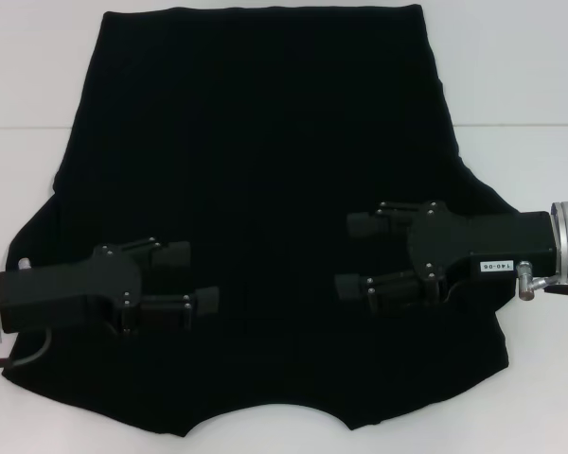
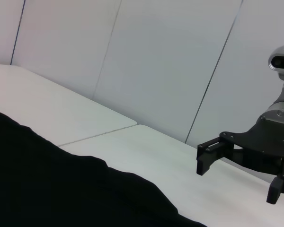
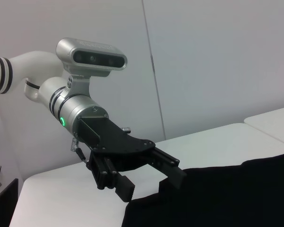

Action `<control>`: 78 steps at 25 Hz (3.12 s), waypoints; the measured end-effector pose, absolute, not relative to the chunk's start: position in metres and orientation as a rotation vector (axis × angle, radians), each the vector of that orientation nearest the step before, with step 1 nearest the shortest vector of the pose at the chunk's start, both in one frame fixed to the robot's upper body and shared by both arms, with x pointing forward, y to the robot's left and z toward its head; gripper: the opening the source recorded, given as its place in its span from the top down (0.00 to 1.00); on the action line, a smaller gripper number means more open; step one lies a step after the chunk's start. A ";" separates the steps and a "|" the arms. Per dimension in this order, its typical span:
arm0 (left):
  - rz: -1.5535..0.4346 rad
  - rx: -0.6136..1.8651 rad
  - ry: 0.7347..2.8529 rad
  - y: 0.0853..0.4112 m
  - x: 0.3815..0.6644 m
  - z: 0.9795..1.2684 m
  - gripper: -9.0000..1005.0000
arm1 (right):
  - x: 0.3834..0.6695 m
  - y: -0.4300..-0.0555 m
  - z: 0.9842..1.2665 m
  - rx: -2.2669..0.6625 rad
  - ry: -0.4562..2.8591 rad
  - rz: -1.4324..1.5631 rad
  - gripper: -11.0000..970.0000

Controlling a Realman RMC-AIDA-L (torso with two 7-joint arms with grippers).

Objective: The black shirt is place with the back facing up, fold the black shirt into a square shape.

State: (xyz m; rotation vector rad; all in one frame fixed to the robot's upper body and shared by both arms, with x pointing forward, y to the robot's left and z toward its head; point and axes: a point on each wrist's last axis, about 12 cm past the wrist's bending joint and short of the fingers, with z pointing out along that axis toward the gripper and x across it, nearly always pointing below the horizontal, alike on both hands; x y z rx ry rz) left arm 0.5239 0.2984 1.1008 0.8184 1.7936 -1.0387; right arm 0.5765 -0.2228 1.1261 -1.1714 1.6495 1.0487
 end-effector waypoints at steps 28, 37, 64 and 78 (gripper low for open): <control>-0.875 0.235 2.002 0.370 0.513 1.094 0.08 | 0.577 -0.220 1.125 -1.154 1.646 1.053 0.03; -0.669 0.010 2.160 0.408 0.501 1.088 0.08 | 0.580 -0.209 1.126 -1.176 1.639 1.084 0.03; -0.560 -0.063 2.416 0.402 0.530 1.088 0.22 | 0.583 -0.206 1.130 -1.168 1.639 1.095 0.05; -0.547 -0.012 2.445 0.392 0.535 1.082 0.27 | 0.582 -0.206 1.130 -1.168 1.640 1.095 0.06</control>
